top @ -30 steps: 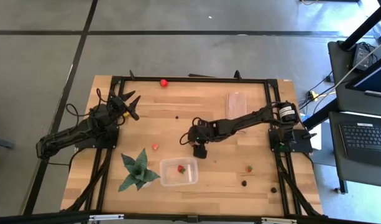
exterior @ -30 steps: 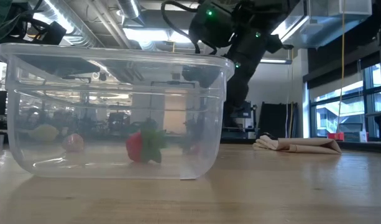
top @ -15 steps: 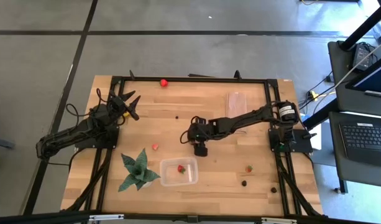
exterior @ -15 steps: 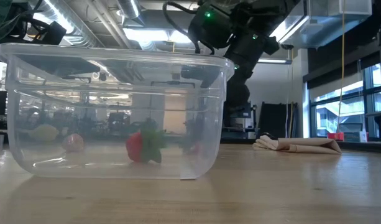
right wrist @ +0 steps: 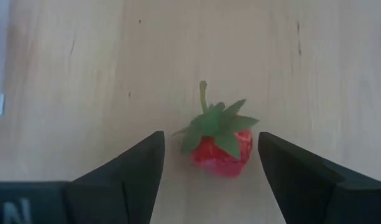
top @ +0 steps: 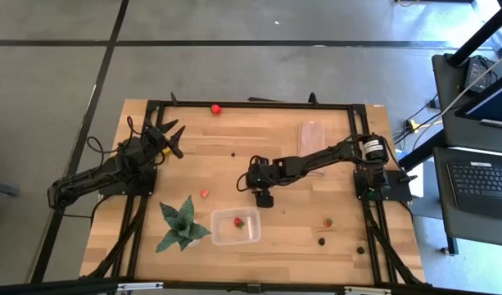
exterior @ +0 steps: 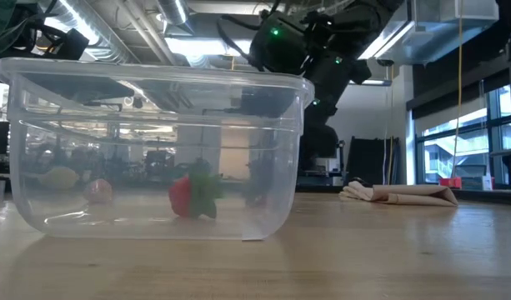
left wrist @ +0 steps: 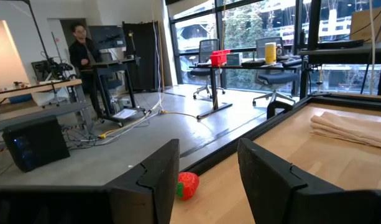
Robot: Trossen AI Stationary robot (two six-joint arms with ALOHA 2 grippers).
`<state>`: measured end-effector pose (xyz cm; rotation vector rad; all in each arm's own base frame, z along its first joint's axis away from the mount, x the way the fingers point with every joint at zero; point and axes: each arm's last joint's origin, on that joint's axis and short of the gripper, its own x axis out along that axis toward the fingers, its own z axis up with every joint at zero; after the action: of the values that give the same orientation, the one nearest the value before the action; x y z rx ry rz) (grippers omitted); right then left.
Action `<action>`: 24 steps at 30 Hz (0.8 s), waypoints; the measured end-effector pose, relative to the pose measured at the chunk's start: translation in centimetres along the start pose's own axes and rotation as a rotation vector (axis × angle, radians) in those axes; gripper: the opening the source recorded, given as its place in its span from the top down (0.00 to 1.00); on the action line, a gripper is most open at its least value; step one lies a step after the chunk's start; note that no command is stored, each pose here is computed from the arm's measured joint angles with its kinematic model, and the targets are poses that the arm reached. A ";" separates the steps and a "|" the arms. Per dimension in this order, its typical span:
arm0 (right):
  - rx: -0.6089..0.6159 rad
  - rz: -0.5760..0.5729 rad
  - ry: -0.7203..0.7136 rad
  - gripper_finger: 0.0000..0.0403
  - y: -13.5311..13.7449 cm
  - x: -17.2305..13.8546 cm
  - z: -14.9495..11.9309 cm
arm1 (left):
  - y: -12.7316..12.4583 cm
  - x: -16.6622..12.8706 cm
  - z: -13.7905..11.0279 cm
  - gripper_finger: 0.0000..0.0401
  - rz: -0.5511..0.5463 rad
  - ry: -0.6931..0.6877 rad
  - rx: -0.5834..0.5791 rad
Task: Pick and placing Produce into tupperware
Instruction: Put the center red strawberry into the transparent bin
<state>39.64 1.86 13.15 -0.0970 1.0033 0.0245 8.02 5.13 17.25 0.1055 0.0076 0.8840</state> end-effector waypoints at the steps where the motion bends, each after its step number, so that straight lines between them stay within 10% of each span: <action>1: 0.001 -0.001 -0.020 0.35 0.0 0.1 0.2 | 0.0 0.0 0.0 0.61 0.000 0.000 0.000; 24: 0.026 -0.002 -0.001 0.51 -0.2 0.6 -0.1 | 0.0 0.0 0.0 0.61 0.000 0.000 0.000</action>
<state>39.85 1.61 12.62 -0.0749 1.0025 0.0094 8.03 5.13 17.25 0.1055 0.0079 0.8839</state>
